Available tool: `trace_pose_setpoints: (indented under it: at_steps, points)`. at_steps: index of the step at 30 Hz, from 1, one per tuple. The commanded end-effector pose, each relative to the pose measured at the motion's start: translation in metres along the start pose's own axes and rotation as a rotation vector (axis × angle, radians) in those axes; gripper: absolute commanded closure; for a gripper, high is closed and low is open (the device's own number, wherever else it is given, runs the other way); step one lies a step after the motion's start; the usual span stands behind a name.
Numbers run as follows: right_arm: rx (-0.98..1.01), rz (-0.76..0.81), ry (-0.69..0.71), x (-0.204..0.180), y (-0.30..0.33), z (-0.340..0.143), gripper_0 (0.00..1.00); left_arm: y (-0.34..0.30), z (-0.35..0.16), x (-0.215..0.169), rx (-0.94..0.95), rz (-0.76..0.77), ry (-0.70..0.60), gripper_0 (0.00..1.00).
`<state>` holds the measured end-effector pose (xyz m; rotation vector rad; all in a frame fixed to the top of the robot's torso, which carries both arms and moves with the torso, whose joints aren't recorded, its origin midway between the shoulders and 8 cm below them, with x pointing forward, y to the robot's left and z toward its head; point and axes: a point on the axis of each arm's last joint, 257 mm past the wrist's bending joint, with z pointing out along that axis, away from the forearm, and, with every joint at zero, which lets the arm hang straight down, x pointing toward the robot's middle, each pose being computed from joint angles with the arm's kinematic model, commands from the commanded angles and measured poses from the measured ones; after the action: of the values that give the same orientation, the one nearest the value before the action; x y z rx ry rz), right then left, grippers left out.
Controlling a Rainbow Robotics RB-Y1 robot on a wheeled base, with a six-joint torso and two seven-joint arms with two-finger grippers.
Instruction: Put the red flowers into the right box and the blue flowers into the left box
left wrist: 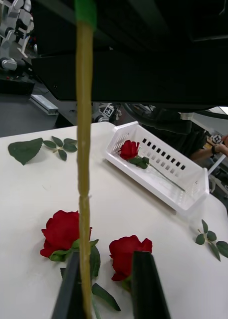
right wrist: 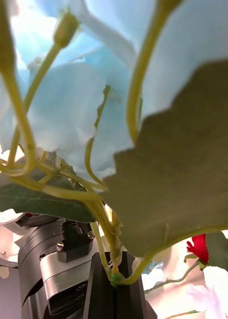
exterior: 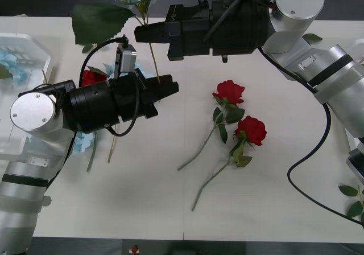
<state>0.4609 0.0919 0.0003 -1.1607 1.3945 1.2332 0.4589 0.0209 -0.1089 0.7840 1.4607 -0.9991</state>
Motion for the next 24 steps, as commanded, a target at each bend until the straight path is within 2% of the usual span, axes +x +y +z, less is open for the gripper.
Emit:
trace_pose_setpoints:
  at_steps: [1,6,7,8,9,10,18,24]
  points:
    - [-0.054,-0.085,-0.015,-0.022,0.023,0.016,1.0,0.002,-0.002,-0.021,-0.008,0.091,-0.027,1.0]
    - [-0.052,-0.087,-0.01,-0.021,0.022,0.013,1.0,0.005,-0.006,-0.023,-0.012,0.076,-0.026,1.0]
    - [-0.049,-0.087,-0.01,-0.021,0.021,0.013,0.94,0.006,-0.007,-0.023,-0.013,0.073,-0.027,1.0]
    - [-0.048,-0.09,-0.008,-0.021,0.021,0.012,0.71,0.006,-0.008,-0.024,-0.012,0.066,-0.028,1.0]
    - [-0.053,-0.085,-0.004,-0.02,0.022,0.012,0.61,0.006,-0.01,-0.025,-0.01,0.061,-0.031,1.0]
    - [-0.054,-0.086,0.0,-0.019,0.022,0.011,0.57,0.007,-0.011,-0.026,-0.01,0.057,-0.033,1.0]
    - [-0.058,-0.097,0.035,-0.012,0.02,0.0,0.31,0.013,-0.053,-0.049,0.02,0.001,-0.063,1.0]
    - [-0.044,-0.124,0.067,-0.009,0.016,-0.015,0.24,0.027,-0.12,-0.067,0.015,-0.104,-0.034,1.0]
